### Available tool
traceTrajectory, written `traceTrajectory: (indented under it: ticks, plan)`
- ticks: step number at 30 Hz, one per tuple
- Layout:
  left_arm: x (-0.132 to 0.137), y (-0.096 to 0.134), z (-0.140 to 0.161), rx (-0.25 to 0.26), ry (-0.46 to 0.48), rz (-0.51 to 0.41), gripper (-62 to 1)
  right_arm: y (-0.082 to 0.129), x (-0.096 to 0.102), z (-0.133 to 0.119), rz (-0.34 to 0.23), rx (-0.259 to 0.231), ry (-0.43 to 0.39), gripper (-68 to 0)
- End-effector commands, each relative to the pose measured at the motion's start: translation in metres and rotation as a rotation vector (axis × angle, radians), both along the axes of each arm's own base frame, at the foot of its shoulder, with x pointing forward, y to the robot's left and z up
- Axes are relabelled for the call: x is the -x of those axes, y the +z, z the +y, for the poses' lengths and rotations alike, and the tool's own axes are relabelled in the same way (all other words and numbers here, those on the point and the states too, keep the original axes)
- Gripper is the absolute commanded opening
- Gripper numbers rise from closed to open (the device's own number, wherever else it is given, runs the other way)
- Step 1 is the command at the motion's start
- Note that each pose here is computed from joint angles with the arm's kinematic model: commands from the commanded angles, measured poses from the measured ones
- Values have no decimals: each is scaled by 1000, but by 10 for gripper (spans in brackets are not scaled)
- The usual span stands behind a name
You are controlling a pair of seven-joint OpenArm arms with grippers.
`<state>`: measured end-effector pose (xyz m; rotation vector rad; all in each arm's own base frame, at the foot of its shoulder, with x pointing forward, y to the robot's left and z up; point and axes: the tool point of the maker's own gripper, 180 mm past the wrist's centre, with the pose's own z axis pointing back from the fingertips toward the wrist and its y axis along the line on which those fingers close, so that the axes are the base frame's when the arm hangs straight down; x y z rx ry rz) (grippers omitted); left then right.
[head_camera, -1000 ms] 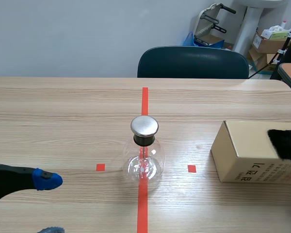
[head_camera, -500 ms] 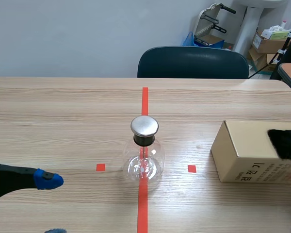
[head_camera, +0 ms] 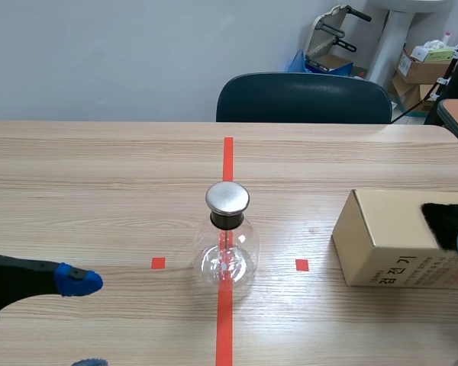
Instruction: Do the electroscope experiment
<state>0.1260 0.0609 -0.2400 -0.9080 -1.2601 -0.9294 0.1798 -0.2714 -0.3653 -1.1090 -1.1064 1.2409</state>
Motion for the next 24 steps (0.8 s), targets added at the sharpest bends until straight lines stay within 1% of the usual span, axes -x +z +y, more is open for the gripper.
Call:
traceTrajectory:
  ticks: [1,2,3,7,8,9,10,11,14,15,16,17,18,19,22,23,24]
  plan:
    - [0,10,-5,40,1,-11,-215,8,-1,-6,-33,44,-6,-658]
    - [0,10,-5,40,1,-11,-215,7,-1,-5,-29,47,-1,-658]
    - [0,10,-5,40,1,-11,-215,6,-1,1,-24,49,32,-658]
    - [0,10,-5,43,1,-12,-215,5,4,42,-20,24,258,-658]
    - [0,10,-5,43,1,-12,-215,5,6,47,-20,20,286,-658]
    - [0,10,-5,43,1,-12,-215,4,6,48,-20,18,291,-658]
    - [0,11,-5,44,1,-12,-215,5,6,46,-23,15,271,-658]
    - [0,11,-5,44,1,-12,-215,4,4,39,-23,17,226,-658]
    - [0,11,-5,44,1,-12,-215,4,0,9,-24,36,55,-658]
    - [0,11,-5,44,1,-12,-215,5,0,2,-23,41,19,-658]
    - [0,11,-5,44,1,-12,-215,5,0,-1,-23,45,3,-658]
    - [0,11,-5,44,1,-12,-215,5,0,-1,-22,48,7,-658]
    - [0,11,-5,44,1,-12,-215,4,0,4,-19,47,34,-658]
    - [0,11,-5,44,1,-13,-215,3,0,12,-16,45,79,-658]
    - [-1,10,-5,43,3,-15,-215,2,5,44,-13,24,256,-658]
    - [-1,10,-5,43,3,-15,-215,2,7,51,-13,19,295,-658]
    - [-1,10,-5,42,3,-15,-215,2,8,53,-13,17,311,-658]
